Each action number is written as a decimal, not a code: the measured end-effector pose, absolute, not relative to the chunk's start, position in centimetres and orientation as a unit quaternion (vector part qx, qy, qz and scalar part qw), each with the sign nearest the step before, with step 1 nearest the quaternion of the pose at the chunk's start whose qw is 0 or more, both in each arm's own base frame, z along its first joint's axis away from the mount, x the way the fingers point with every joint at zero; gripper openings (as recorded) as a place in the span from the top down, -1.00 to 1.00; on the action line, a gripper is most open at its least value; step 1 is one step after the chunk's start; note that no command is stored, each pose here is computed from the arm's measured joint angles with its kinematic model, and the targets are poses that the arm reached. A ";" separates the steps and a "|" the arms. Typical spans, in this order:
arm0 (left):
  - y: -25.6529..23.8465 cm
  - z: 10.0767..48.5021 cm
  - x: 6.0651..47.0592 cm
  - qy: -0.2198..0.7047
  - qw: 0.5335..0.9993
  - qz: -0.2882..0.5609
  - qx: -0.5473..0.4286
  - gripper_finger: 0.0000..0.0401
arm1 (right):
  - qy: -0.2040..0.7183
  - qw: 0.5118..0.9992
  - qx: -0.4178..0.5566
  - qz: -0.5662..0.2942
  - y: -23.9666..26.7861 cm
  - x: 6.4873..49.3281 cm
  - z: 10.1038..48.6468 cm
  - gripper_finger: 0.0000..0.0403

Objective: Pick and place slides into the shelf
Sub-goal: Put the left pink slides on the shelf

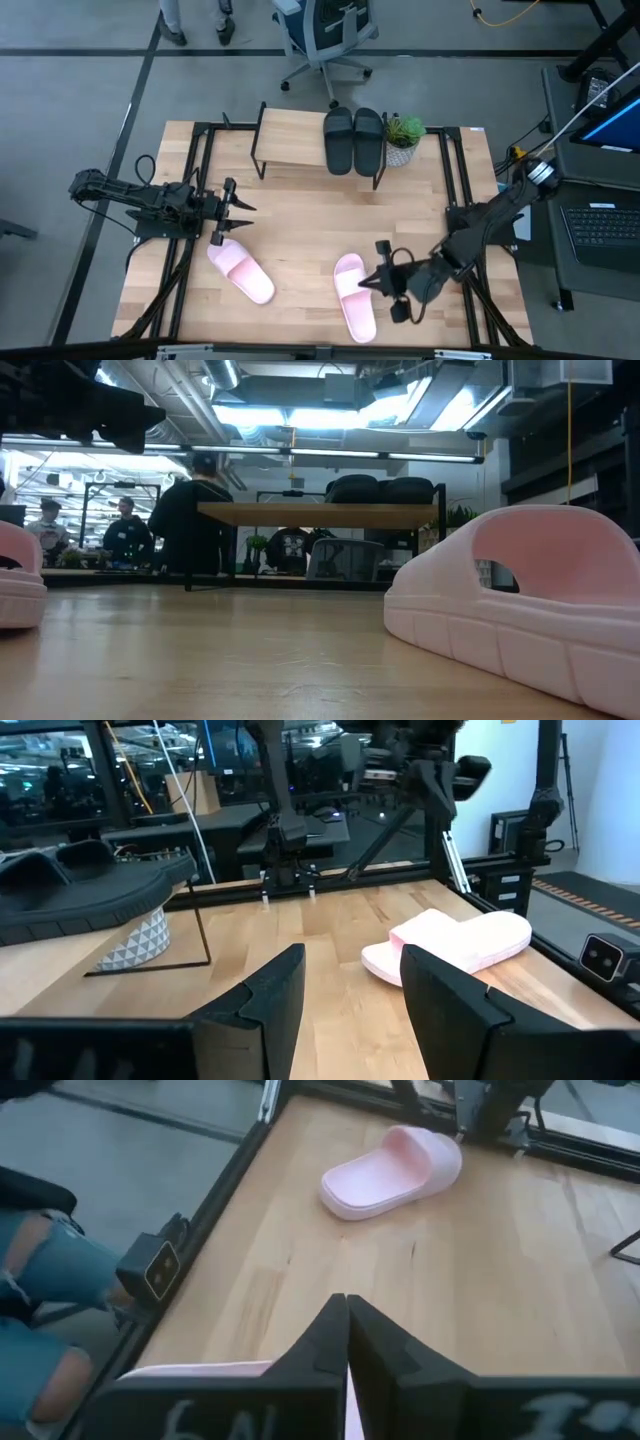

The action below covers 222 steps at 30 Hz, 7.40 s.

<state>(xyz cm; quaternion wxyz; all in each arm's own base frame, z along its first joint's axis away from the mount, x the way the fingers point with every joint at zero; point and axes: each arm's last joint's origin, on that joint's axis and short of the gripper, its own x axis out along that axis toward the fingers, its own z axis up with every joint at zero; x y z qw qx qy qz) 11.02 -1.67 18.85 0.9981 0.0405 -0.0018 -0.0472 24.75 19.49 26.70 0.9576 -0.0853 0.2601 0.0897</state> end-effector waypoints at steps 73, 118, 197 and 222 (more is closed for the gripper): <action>-1.7 19.8 11.0 -0.026 0.998 -0.048 -0.029 0.25 | 0.160 0.980 -0.098 0.064 14.5 23.0 21.8 0.99; -2.8 16.2 8.2 0.372 0.841 0.037 -0.390 0.52 | 0.109 0.987 -0.094 0.066 13.1 21.2 19.5 0.98; -3.4 14.2 7.6 0.465 0.720 0.029 -0.514 0.52 | 0.103 0.988 -0.090 0.066 13.1 21.2 19.6 0.98; -3.6 14.5 8.1 0.456 0.731 -0.003 -0.507 0.52 | 0.087 0.992 -0.070 0.065 13.2 21.3 20.0 0.98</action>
